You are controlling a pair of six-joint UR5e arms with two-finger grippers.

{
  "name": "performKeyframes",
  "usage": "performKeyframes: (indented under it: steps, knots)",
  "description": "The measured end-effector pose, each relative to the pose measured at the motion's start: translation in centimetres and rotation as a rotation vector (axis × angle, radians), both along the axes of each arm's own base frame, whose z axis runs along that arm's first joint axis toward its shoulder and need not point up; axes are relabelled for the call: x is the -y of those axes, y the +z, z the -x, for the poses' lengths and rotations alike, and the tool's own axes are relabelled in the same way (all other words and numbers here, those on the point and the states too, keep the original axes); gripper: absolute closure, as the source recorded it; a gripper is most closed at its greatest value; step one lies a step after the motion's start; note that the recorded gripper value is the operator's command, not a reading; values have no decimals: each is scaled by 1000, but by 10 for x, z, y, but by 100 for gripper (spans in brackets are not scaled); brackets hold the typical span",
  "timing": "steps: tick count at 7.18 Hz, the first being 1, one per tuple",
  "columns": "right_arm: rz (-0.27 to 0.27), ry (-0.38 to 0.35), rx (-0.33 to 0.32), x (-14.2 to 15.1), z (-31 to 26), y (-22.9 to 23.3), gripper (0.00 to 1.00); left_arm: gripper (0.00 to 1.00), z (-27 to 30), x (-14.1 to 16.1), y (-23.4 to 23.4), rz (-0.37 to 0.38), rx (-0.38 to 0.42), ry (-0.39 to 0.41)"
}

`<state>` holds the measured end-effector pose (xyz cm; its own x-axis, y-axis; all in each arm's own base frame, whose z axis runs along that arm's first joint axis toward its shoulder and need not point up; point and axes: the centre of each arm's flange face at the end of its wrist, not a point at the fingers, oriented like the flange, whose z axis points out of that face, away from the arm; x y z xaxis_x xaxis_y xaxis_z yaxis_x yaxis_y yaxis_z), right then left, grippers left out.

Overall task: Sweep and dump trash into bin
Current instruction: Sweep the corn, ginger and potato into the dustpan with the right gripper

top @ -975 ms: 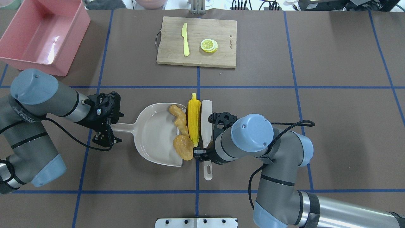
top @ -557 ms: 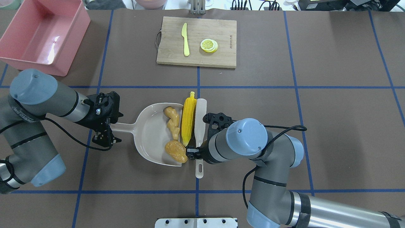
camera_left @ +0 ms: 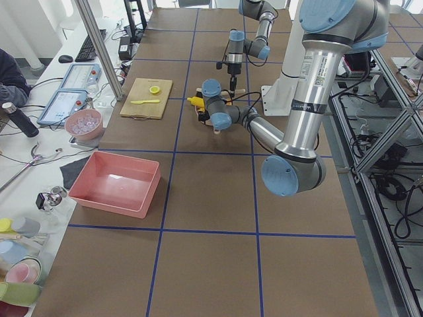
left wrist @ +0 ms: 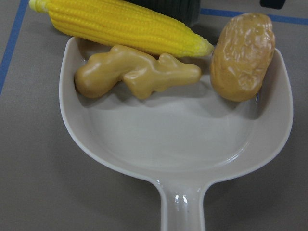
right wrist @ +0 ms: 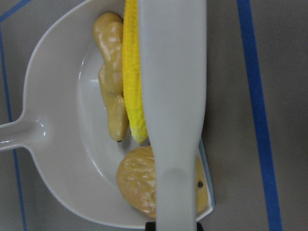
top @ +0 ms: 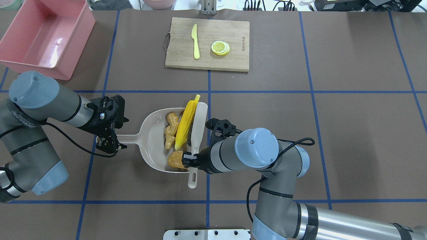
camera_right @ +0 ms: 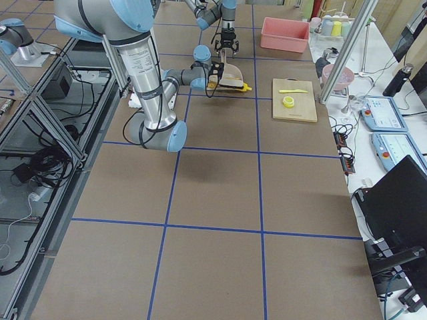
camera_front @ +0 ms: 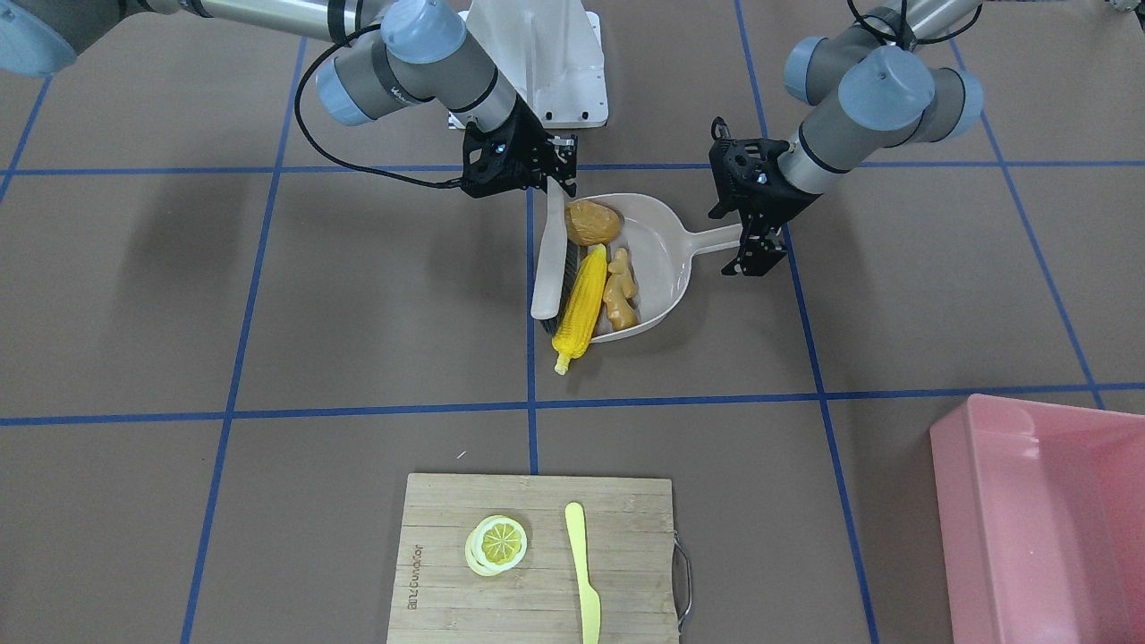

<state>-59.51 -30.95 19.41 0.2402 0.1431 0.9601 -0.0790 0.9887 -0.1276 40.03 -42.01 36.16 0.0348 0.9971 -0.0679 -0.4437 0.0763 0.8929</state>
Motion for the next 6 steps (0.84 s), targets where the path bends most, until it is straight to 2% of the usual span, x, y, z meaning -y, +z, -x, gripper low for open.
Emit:
performKeyframes:
  steps: [4,6]
  knots:
    - [46,7,78,-3,1,-30,100,5,0,-1,0,-1,0,2]
    - [77,-37,74,9,-16,-35,100,5,-2,-2,0,-2,1,5]
